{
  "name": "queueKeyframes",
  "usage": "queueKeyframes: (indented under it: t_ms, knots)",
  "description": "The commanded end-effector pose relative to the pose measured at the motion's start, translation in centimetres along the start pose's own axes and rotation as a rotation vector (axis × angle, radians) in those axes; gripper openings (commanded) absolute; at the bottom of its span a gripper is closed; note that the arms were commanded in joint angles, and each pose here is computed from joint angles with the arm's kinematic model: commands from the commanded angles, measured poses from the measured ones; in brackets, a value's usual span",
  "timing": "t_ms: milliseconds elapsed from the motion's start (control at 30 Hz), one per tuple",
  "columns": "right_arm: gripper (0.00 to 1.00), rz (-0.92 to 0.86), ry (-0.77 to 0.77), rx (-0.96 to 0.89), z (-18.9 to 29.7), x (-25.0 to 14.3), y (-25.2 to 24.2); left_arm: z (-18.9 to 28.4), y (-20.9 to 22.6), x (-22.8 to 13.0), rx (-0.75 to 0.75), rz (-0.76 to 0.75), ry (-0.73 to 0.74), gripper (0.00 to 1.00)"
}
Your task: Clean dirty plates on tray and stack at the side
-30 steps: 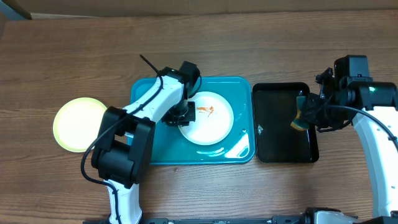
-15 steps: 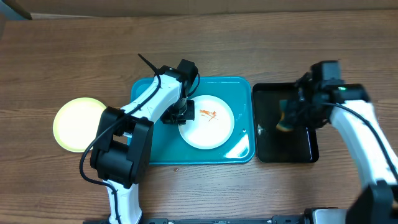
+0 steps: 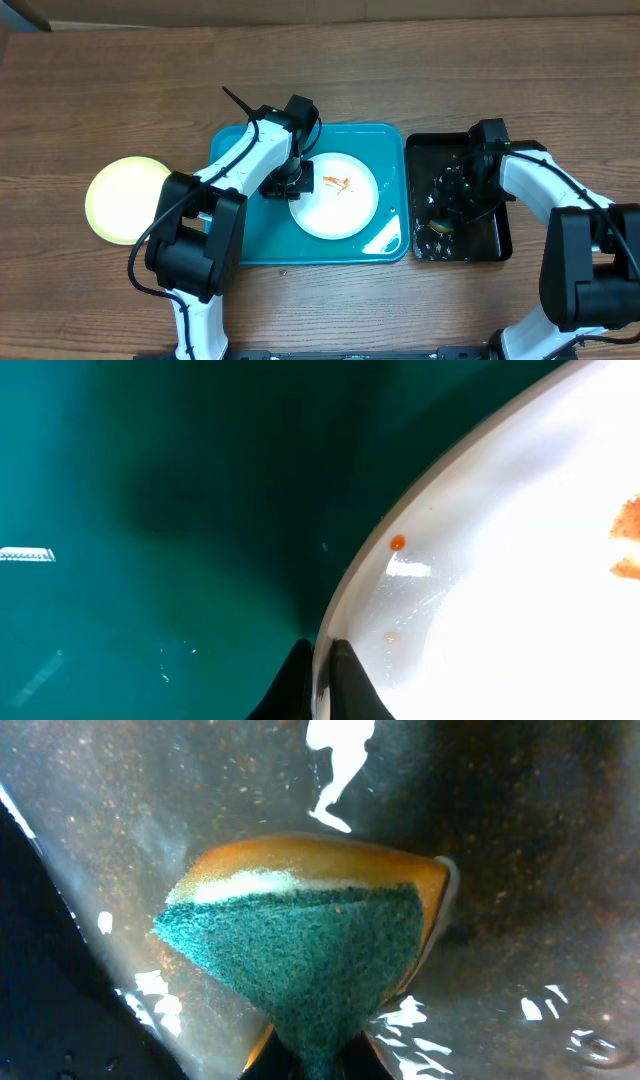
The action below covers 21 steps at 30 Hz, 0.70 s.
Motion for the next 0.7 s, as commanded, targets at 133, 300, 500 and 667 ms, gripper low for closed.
queueKeyframes:
  t_ms: [133,300,500,667]
  knots:
    - [0.04,-0.017,0.058,-0.016,1.2,0.6,0.7,-0.5,0.1,0.0,0.019,-0.011,0.003,0.04]
    - [0.04,0.011,-0.022,0.011,6.0,2.3,2.7,-0.5,0.1,0.0,0.019,-0.011,0.002,0.04]
    - [0.04,0.055,-0.04,-0.058,4.8,2.0,2.6,-0.5,0.1,0.0,0.019,-0.011,0.002,0.04]
    - [0.04,0.086,-0.059,-0.083,1.4,1.1,2.2,-0.5,0.1,0.0,0.019,-0.011,0.004,0.04]
Point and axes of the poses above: each gripper's point midway between its finger pads, its own z axis back along the fingers, its own y axis along the line the jaws close on, x = y × z, the point moved 4 cm from there along z, back along the fingers, and after that the axes turned 2 degrees about -z, right-handed, at the moved point
